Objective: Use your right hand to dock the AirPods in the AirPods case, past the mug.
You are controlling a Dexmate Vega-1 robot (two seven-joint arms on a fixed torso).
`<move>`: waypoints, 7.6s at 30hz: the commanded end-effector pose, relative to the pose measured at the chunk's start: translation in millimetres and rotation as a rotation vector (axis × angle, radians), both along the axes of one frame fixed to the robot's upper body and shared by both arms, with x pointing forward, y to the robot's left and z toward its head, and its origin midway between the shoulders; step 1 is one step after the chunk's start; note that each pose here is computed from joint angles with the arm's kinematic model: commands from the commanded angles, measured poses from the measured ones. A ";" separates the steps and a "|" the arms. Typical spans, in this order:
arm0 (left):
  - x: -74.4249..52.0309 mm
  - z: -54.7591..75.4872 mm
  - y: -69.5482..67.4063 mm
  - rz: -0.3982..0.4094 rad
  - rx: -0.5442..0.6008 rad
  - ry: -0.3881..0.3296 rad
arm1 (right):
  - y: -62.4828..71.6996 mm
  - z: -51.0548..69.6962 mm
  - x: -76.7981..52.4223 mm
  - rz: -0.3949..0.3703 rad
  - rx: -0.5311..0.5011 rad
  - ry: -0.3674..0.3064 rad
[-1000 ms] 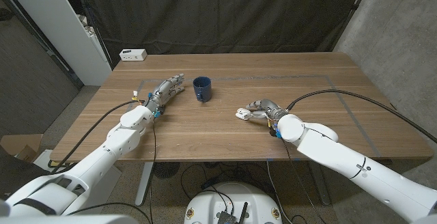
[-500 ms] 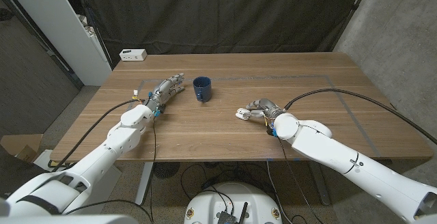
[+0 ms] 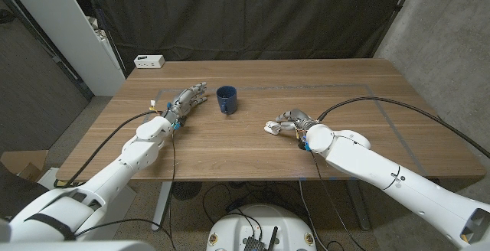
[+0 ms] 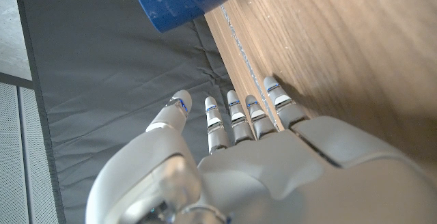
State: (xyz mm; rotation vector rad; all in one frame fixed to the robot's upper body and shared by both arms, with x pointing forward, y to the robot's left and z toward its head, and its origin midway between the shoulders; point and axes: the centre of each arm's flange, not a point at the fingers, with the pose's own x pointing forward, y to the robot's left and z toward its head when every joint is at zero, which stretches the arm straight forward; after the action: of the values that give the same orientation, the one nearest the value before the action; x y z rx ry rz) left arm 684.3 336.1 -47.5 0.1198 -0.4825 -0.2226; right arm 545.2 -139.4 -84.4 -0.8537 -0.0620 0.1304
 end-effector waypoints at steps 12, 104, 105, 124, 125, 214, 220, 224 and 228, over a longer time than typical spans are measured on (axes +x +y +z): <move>2.5 1.4 -2.9 -0.006 0.004 0.001 | -1.1 -2.1 -3.5 -0.004 -0.003 0.042; -3.5 7.8 -20.5 -0.008 0.024 -0.011 | -19.7 -25.2 4.8 -0.002 -0.023 -0.026; -3.4 7.8 -20.6 -0.004 0.023 -0.009 | -19.4 -25.2 5.2 0.005 -0.021 -0.030; 1.9 12.9 -20.7 -0.013 0.026 -0.017 | -23.7 -2.0 3.2 0.151 -0.062 0.058; 1.9 12.7 -21.1 -0.012 0.027 -0.015 | -24.9 -0.9 3.2 0.160 -0.066 0.073; -18.0 6.4 -22.8 0.007 0.026 -0.032 | -33.8 -14.8 -0.8 0.132 0.074 -0.229; -20.8 9.7 -22.5 0.001 0.024 -0.058 | -40.9 1.5 -2.9 0.153 0.184 -0.245; -24.2 13.6 -22.4 -0.007 0.022 -0.086 | -45.1 12.7 -3.6 0.152 0.217 -0.252; -28.5 18.2 -21.3 -0.012 0.023 -0.107 | -52.7 22.9 -4.9 0.154 0.263 -0.276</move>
State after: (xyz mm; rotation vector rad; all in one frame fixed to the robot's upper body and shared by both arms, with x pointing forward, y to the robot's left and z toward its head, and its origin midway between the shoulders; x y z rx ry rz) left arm 663.6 312.7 -36.9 0.1523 -0.5376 -0.2258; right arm 545.0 -178.3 -90.8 -0.7200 -0.3294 0.1671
